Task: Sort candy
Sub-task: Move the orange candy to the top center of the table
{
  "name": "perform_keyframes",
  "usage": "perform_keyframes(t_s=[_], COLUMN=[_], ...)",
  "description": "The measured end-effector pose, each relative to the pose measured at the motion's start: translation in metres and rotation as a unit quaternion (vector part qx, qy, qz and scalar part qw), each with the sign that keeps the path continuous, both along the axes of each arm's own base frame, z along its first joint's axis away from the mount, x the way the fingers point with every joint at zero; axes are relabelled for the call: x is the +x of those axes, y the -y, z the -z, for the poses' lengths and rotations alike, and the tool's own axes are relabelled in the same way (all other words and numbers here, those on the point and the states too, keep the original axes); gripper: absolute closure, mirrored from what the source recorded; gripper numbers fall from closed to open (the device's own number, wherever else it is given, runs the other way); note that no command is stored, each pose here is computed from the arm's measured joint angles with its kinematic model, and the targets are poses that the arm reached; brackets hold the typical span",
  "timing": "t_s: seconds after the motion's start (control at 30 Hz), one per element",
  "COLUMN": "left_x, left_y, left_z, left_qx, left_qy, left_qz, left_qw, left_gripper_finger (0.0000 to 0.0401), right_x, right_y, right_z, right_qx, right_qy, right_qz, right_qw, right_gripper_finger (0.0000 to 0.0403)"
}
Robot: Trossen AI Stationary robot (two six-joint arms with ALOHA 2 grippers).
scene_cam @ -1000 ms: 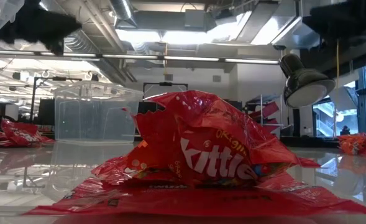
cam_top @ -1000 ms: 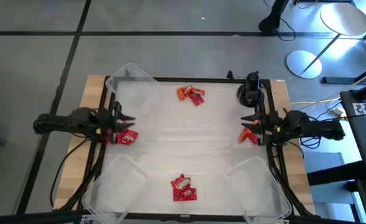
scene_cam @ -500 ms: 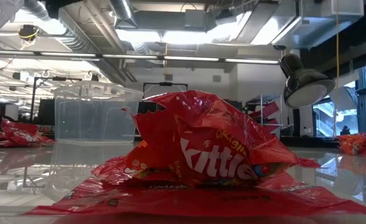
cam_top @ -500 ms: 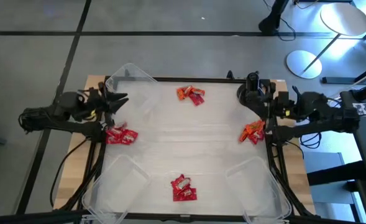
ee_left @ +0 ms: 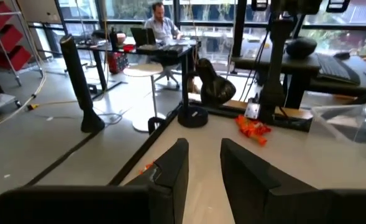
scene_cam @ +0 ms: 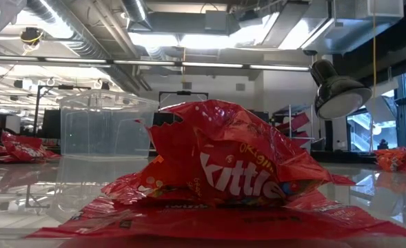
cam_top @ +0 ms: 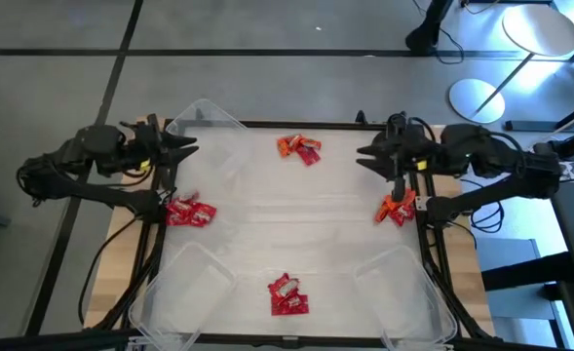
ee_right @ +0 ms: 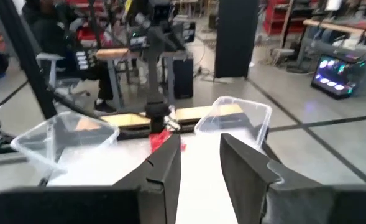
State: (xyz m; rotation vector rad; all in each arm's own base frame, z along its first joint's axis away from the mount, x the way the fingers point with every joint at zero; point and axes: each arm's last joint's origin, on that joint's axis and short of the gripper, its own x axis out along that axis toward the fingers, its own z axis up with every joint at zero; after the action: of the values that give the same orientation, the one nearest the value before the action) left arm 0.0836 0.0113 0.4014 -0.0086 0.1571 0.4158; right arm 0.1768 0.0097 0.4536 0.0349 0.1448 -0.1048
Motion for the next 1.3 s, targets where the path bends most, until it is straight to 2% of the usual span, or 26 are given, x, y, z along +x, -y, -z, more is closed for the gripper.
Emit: perform_keyframes(t_s=[0.17,0.3,0.37,0.43,0.6,0.8,0.9,1.13,1.3], left_x=[-0.009,-0.023,-0.029,-0.033,-0.032,-0.02,-0.016,-0.001,0.014], left_y=[0.0,0.0,-0.001,-0.001,-0.001,0.0,0.0,0.0,0.0], left_z=[-0.008,-0.014,-0.018,-0.019,-0.02,-0.017,-0.018,-0.014,-0.011], left_qx=[-0.026,0.019,0.023,0.007,-0.071,-0.092,-0.068,0.029,0.025], left_qy=[0.055,0.076,0.1,0.119,0.157,0.14,0.128,0.056,0.034], left_qz=[-0.003,-0.005,-0.007,-0.009,-0.012,-0.013,-0.012,-0.003,-0.003], left_qw=[0.998,0.997,0.995,0.993,0.985,0.986,0.989,0.998,0.999], left_gripper_finger=[0.0315,0.0315,0.0315,0.0315,0.0315,0.0315,0.0315,0.0315,0.0315], right_x=[0.01,0.013,0.013,0.013,0.013,0.012,0.012,0.011,0.008], right_y=[-0.002,-0.002,-0.002,-0.002,-0.002,-0.002,-0.002,-0.002,-0.001], right_z=[0.0,0.003,0.003,0.001,0.001,0.004,0.005,0.011,0.018], right_qx=[0.003,0.002,0.003,0.006,0.065,0.067,0.065,0.072,0.093], right_qy=[-0.01,-0.024,-0.02,-0.012,-0.009,-0.021,-0.027,-0.057,-0.095], right_qz=[-0.024,-0.023,-0.024,-0.023,-0.014,-0.007,-0.007,-0.005,0.015], right_qw=[1.0,0.999,1.0,1.0,0.998,0.998,0.997,0.996,0.991], right_gripper_finger=[0.0292,0.0292,0.0292,0.0292,0.0292,0.0292,0.0292,0.0292,0.0288])
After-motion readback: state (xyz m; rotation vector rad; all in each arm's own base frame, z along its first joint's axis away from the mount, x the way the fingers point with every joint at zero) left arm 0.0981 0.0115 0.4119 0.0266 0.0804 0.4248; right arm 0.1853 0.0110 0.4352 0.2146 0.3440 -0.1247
